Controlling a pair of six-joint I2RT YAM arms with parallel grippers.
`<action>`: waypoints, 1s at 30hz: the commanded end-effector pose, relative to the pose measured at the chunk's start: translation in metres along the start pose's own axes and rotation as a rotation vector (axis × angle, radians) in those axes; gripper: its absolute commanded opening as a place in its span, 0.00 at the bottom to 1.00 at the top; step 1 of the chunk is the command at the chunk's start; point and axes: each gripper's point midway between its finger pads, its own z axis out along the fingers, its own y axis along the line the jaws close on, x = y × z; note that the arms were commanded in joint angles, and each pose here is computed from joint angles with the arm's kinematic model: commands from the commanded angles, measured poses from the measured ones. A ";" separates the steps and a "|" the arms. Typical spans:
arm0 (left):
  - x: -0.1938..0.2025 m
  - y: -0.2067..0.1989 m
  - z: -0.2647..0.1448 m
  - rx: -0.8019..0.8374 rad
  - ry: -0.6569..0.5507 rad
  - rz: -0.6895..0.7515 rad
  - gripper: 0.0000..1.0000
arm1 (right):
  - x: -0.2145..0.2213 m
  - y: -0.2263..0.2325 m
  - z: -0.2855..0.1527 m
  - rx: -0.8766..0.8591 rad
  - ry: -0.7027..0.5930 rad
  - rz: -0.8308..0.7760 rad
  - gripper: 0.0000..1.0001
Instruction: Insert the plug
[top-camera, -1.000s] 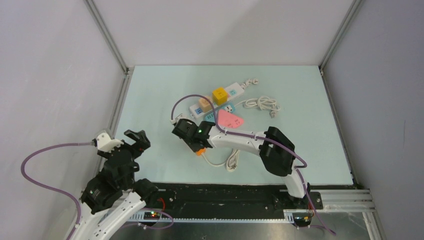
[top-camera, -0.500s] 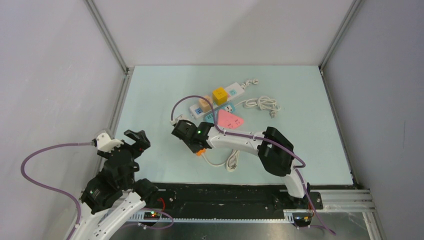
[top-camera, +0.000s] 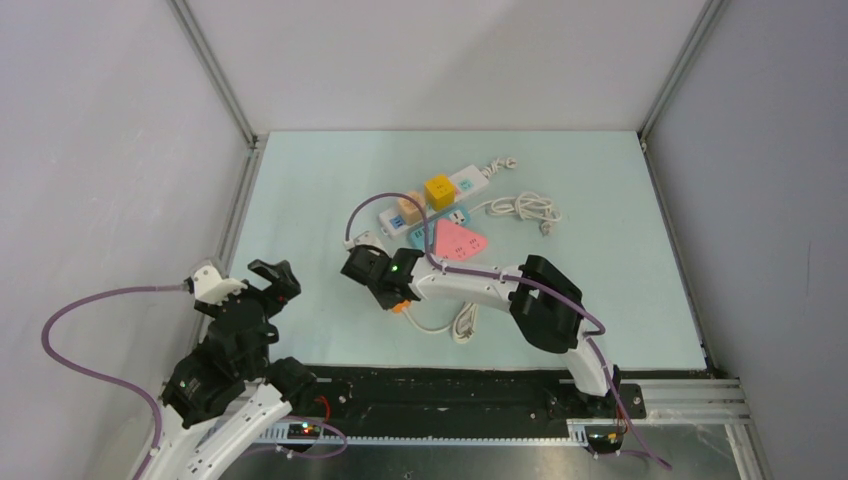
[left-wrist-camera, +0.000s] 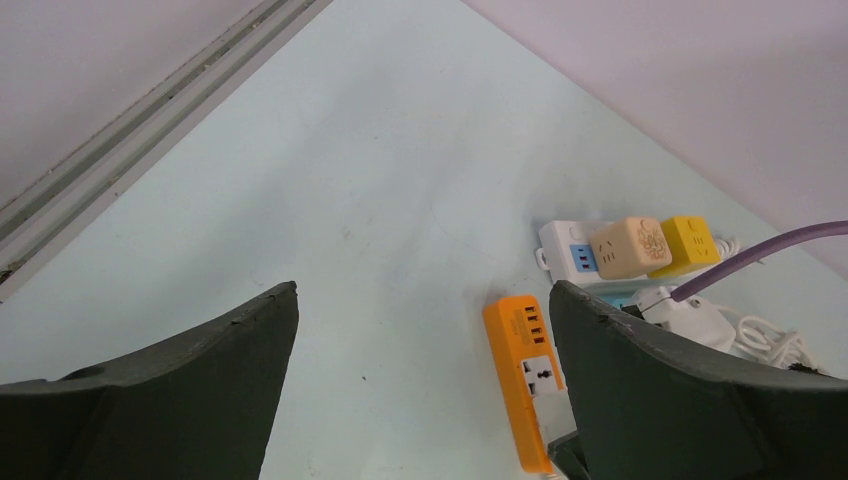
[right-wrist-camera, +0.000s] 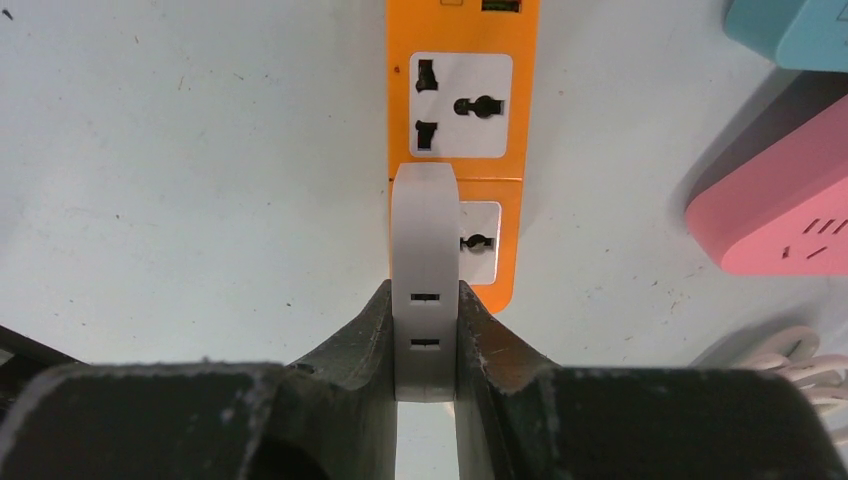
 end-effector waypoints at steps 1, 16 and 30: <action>-0.012 0.002 -0.001 -0.026 -0.039 -0.044 1.00 | 0.037 0.013 0.023 -0.003 0.112 0.047 0.00; -0.010 0.001 -0.001 -0.017 -0.030 -0.036 1.00 | 0.050 0.000 0.039 0.064 0.111 0.059 0.16; -0.008 -0.002 0.000 -0.010 -0.018 -0.029 1.00 | 0.021 -0.003 0.024 0.000 0.092 0.053 0.42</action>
